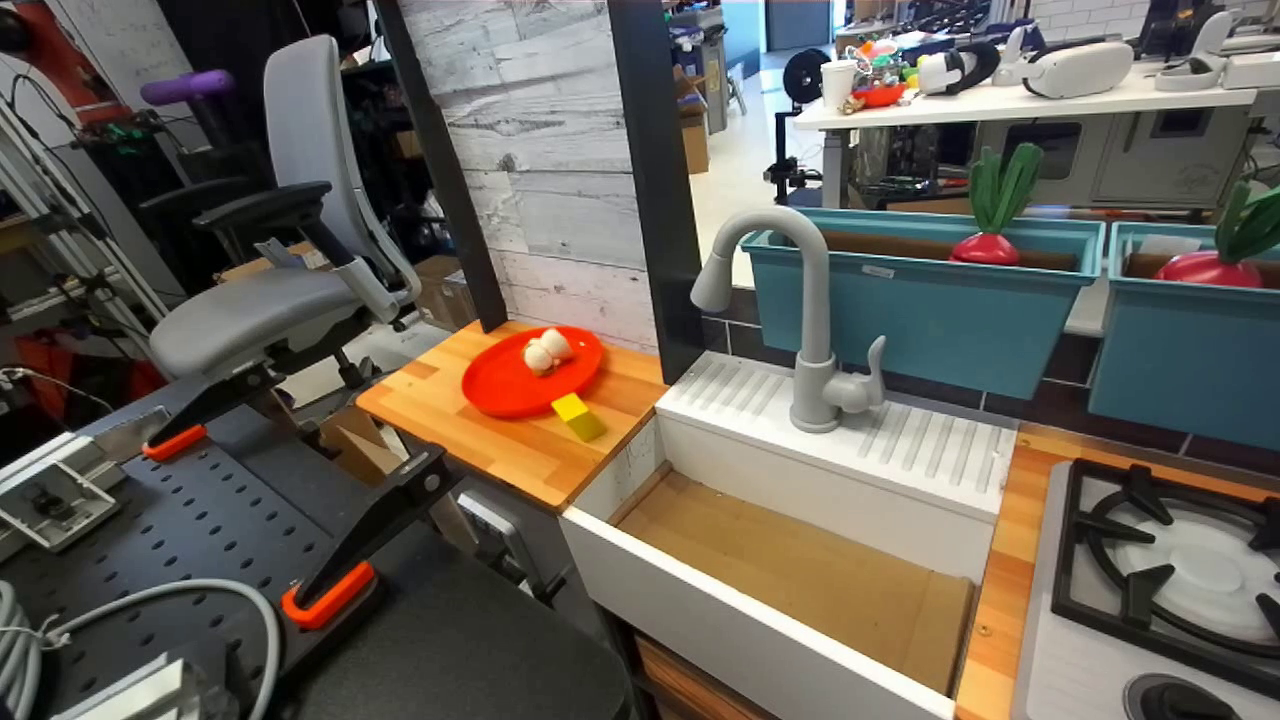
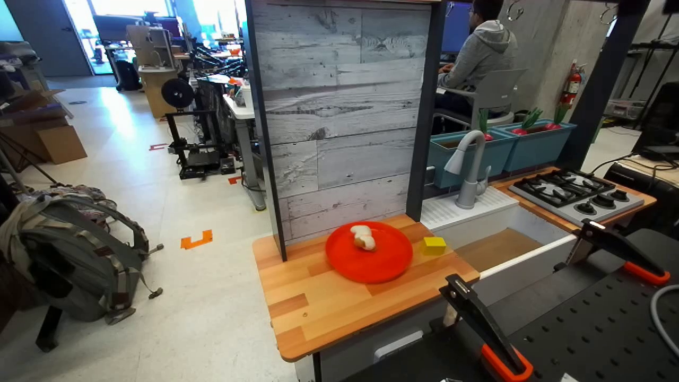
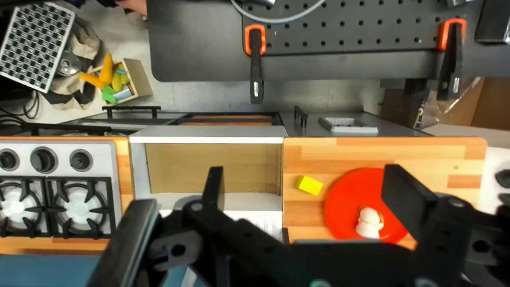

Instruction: Move the yellow block to the front left

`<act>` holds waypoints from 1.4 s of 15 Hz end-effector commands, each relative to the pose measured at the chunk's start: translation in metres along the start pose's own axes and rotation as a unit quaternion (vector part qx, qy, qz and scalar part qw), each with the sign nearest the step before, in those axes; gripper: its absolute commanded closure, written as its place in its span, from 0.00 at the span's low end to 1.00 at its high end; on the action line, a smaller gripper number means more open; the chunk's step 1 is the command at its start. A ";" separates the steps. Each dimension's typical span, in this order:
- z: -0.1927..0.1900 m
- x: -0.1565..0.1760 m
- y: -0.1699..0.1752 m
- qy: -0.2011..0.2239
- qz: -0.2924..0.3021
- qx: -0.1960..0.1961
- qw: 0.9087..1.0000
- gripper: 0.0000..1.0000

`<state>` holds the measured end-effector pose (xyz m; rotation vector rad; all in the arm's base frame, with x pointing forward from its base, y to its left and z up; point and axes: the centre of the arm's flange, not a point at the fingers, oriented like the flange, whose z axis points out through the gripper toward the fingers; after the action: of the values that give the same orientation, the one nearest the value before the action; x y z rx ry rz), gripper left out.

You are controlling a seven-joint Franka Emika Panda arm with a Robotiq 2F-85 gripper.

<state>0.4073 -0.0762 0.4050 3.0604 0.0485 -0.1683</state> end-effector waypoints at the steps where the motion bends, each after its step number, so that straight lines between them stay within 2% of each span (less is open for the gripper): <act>1: 0.059 0.041 0.003 0.040 0.021 0.035 0.998 0.00; 4: 0.107 0.059 0.006 0.065 0.044 0.060 0.995 0.00; 9: 0.184 0.082 0.012 0.072 0.076 0.097 0.990 0.00; 15: 0.266 0.117 0.013 0.035 0.125 0.133 0.983 0.00; 21: 0.326 0.154 -0.001 0.004 0.143 0.130 0.981 0.00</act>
<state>0.4980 -0.1018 0.0933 3.2911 -0.4136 -0.1634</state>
